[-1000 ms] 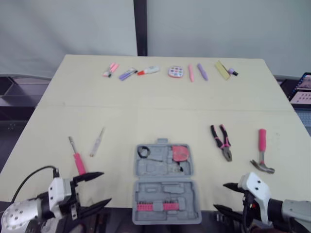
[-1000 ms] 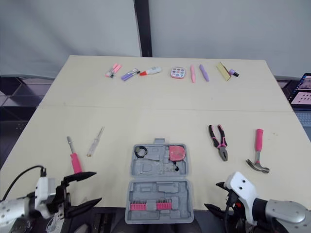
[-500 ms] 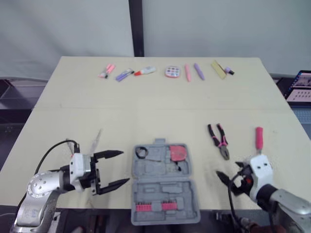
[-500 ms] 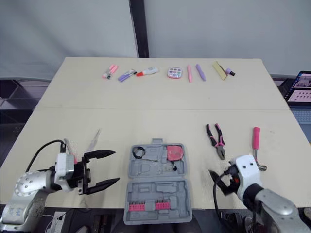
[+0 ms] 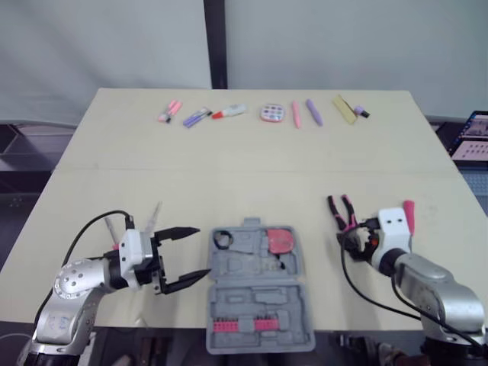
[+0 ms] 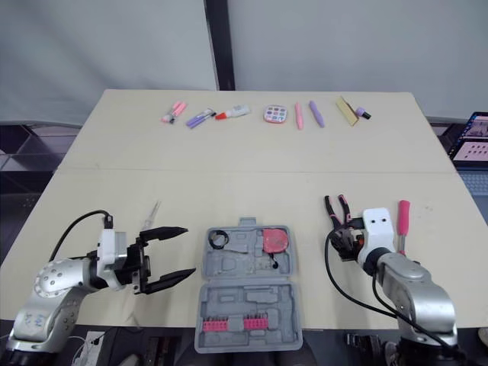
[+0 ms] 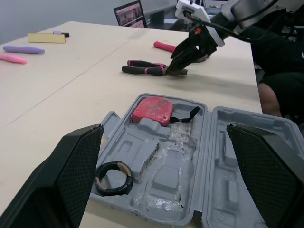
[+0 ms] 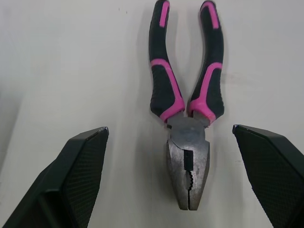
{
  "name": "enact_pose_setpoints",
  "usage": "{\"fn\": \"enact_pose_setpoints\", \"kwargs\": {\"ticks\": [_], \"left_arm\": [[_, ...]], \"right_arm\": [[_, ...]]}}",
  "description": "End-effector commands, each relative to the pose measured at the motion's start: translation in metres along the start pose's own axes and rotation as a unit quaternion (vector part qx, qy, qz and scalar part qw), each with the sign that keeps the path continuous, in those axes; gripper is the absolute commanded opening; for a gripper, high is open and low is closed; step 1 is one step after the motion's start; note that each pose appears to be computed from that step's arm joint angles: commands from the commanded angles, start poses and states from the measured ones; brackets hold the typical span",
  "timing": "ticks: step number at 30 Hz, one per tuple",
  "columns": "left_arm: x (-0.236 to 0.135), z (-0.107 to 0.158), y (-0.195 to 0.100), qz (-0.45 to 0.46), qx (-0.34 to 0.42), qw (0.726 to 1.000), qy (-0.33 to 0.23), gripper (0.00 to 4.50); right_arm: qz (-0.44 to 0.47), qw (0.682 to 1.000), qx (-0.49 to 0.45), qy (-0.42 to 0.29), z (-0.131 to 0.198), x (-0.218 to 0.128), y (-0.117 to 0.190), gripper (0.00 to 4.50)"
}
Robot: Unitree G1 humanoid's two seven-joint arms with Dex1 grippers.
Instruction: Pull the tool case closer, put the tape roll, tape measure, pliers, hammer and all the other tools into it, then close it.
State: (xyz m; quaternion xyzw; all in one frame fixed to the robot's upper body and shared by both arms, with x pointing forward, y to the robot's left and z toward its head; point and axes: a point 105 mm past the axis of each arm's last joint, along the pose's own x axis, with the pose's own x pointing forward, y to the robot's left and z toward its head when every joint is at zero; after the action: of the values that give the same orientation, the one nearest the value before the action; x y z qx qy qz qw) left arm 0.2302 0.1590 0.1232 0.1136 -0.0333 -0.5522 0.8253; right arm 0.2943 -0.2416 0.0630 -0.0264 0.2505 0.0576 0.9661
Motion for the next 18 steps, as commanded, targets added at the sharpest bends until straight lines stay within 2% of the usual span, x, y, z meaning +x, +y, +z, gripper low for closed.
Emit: {"fn": "enact_pose_setpoints", "kwargs": {"ticks": [1,18], "left_arm": [[0.002,0.009,-0.003,-0.002,0.016,1.000,-0.005,4.50],[0.002,0.011,-0.006,0.002,0.016,1.000,0.000,4.50]], "right_arm": [[-0.015,1.000,-0.006,-0.009,0.004,0.002,-0.006,4.43],[-0.013,1.000,-0.003,-0.004,0.006,0.017,-0.009,4.43]]}}
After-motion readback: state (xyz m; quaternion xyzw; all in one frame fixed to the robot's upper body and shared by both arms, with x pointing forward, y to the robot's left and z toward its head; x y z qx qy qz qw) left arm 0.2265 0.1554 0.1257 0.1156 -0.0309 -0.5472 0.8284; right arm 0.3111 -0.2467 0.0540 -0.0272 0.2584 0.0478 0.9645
